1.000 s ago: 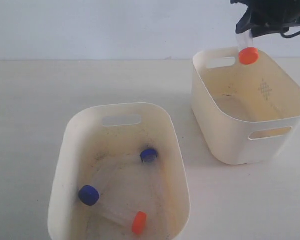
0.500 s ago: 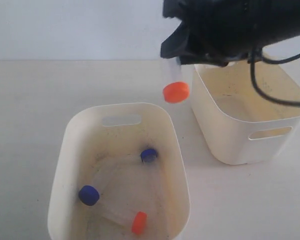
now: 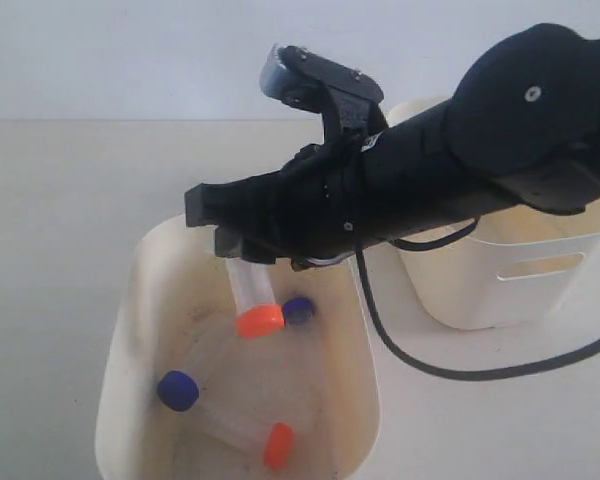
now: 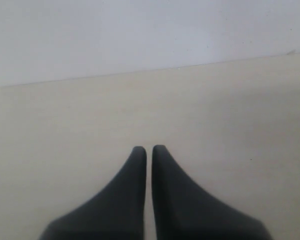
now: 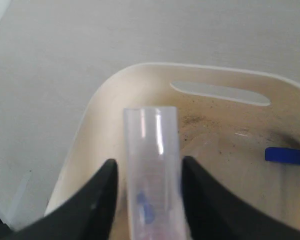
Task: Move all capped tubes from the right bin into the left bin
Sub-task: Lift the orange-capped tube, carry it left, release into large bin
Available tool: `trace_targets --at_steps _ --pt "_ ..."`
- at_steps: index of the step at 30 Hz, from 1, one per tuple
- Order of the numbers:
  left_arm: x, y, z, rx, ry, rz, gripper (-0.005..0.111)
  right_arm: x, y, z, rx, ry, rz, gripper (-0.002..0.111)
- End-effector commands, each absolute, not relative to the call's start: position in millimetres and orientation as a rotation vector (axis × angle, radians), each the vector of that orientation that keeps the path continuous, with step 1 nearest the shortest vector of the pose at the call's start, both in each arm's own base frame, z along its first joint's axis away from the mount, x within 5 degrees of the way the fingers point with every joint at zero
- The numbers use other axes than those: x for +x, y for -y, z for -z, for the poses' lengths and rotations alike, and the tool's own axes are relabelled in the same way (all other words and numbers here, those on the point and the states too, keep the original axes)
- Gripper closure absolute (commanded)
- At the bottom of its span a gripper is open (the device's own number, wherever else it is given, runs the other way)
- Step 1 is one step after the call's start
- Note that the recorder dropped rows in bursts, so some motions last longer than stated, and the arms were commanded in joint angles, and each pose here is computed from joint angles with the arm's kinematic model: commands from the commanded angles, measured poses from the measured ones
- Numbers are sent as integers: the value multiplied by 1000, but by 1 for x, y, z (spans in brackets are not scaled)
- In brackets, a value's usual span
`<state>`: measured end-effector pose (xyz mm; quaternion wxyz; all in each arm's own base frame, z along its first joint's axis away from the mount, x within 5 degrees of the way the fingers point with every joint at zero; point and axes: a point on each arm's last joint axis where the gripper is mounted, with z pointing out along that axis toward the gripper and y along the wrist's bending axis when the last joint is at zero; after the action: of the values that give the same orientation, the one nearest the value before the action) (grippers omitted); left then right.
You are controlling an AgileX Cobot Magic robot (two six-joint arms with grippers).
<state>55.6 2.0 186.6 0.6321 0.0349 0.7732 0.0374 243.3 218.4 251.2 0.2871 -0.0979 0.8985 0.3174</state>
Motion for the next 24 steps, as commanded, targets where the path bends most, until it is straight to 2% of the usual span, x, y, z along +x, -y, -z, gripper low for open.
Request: trace_targets --at_steps 1,2,3,4,5,6,7,8,10,13,24 --pt "56 -2 -189 65 -1750 -71 102 239 -224 -249 -291 -2390 -846 29" --pt "56 -2 -189 65 -1750 -71 102 240 -224 -251 -291 -2386 -848 30" --pt "56 -2 -189 65 -1750 -71 102 240 -225 -252 -295 -2383 -850 37" --pt "56 -2 -189 65 -1750 -71 102 241 -226 -255 -310 -2382 -860 53" --pt "56 -2 -189 65 -1750 -71 102 240 -227 -259 -326 -2376 -864 63" --pt "56 -2 -189 65 -1750 -71 102 237 -225 -268 -370 -2349 -869 86" --pt "56 -2 -189 65 -1750 -71 102 235 -223 -274 -393 -2325 -866 100" --pt "56 -2 -189 65 -1750 -71 102 231 -219 -285 -423 -2275 -859 108" --pt "56 -2 -189 65 -1750 -71 102 223 -211 -306 -438 -2190 -855 108" --pt "56 -2 -189 65 -1750 -71 102 217 -205 -319 -446 -2150 -867 108" --pt "56 -2 -189 65 -1750 -71 102 213 -201 -328 -435 -2112 -878 108"
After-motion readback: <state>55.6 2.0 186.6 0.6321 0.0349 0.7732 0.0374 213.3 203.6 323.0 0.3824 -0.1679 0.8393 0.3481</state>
